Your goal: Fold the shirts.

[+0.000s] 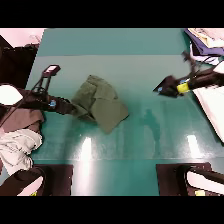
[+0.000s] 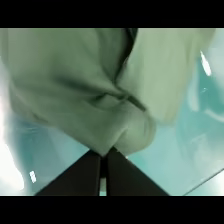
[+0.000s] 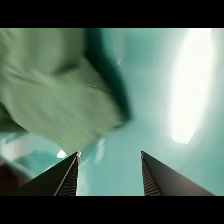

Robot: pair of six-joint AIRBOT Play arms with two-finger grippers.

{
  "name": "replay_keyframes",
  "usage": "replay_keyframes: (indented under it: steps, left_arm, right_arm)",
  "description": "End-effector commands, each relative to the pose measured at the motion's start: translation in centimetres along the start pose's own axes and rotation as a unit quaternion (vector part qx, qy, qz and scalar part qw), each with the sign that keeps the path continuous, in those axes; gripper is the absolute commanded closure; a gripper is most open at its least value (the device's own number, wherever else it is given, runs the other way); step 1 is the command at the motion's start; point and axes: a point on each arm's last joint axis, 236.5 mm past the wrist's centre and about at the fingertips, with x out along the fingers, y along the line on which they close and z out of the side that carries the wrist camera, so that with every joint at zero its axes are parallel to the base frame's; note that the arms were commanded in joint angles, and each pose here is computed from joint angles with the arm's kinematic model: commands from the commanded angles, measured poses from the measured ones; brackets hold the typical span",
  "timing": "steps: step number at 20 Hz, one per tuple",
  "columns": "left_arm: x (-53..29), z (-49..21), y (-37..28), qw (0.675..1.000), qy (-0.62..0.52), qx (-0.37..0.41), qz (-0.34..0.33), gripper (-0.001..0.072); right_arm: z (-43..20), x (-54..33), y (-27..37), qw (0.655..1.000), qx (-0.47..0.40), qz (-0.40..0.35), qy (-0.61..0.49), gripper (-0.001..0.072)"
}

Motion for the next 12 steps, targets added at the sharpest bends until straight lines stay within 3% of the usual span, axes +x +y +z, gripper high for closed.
replay_keyframes:
  steps: [1,7,12]
  left_arm:
    - [-1.4,0.2,1.7,1.000,-0.003,-0.001,0.029,0.0681]
    - [-1.4,0.7,1.8,0.999,-0.014,-0.002,0.031,0.0681]
    - [-1.4,0.6,1.8,0.999,-0.012,-0.002,0.030,0.0681]
  right_arm:
    - [-4.0,6.5,-1.7,0.993,0.065,0.053,0.083,0.0262]
    - [-8.5,14.5,0.8,0.989,0.049,0.079,0.118,0.0262]
    - [-7.4,17.4,2.8,0.994,0.001,0.061,0.093,0.0283]
